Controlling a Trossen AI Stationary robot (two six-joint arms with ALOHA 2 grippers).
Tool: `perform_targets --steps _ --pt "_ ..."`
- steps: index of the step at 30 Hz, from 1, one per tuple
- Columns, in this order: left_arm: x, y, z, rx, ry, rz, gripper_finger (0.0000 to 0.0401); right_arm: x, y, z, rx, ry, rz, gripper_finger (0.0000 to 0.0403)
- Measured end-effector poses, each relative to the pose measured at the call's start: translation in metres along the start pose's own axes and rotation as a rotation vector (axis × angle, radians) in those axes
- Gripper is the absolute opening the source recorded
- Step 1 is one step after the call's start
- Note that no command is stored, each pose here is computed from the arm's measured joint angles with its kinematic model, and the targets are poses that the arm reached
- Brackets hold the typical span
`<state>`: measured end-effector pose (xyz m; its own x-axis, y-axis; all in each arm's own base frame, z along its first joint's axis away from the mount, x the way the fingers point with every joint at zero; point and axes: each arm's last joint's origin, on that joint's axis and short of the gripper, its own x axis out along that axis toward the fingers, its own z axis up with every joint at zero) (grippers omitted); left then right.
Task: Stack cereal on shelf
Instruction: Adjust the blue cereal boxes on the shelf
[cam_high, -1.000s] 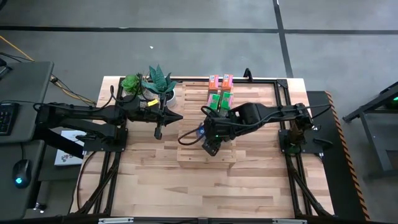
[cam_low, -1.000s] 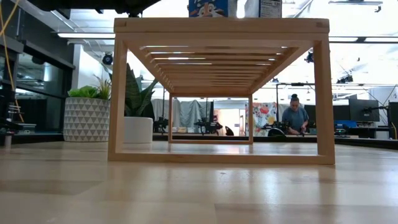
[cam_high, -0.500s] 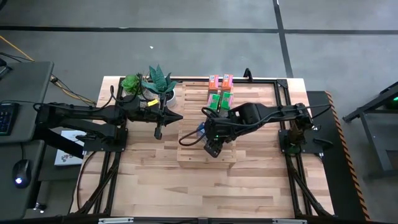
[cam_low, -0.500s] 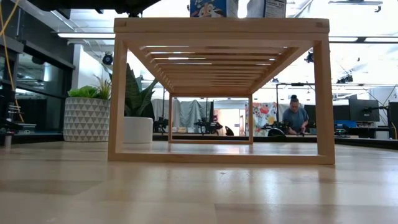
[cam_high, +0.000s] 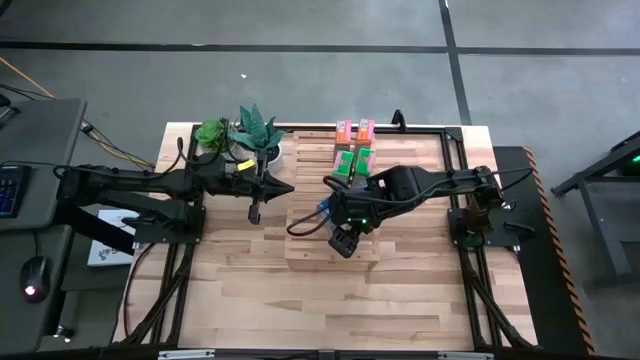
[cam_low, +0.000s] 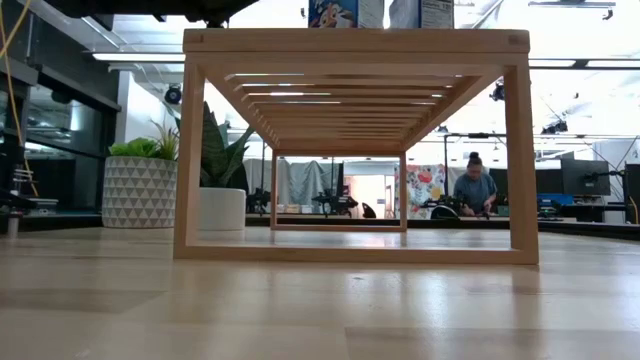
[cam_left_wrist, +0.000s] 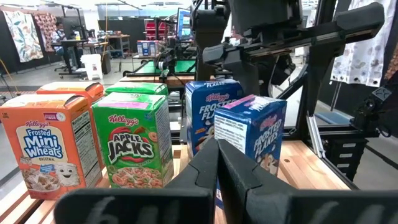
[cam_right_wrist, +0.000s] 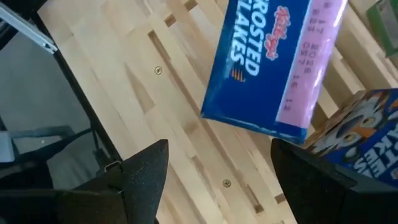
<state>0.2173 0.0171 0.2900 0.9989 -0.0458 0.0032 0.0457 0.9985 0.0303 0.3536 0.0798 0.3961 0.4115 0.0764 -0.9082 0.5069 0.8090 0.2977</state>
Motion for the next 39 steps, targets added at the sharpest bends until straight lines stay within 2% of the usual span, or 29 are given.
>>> perform_targets --steps 12,19,24,28,32,35,39 --pt "0.0 0.0 0.0 0.0 0.0 0.0 0.0 0.0 0.003 -0.001 -0.032 0.071 0.089 0.0275" --pt "0.0 0.0 -0.001 -0.001 0.01 -0.001 0.0 -0.004 0.01 -0.013 -0.131 0.149 0.164 0.0275" --pt "0.0 0.0 -0.002 -0.003 0.022 -0.001 0.0 -0.018 0.015 -0.043 -0.207 0.171 0.063 0.0275" --pt "0.0 0.0 -0.002 -0.004 0.025 -0.001 0.0 -0.038 0.025 -0.073 -0.273 0.049 -0.006 0.0275" --pt "0.0 0.0 -0.003 -0.006 0.026 -0.001 0.0 -0.068 0.023 -0.103 -0.242 -0.125 -0.041 0.0275" --pt "0.0 0.0 -0.003 -0.007 0.026 -0.001 0.0 -0.089 0.011 -0.124 -0.185 -0.274 -0.065 0.0275" --pt "0.0 0.0 -0.002 -0.013 0.024 -0.001 0.0 -0.097 -0.024 -0.153 -0.097 -0.422 -0.12 0.0275"
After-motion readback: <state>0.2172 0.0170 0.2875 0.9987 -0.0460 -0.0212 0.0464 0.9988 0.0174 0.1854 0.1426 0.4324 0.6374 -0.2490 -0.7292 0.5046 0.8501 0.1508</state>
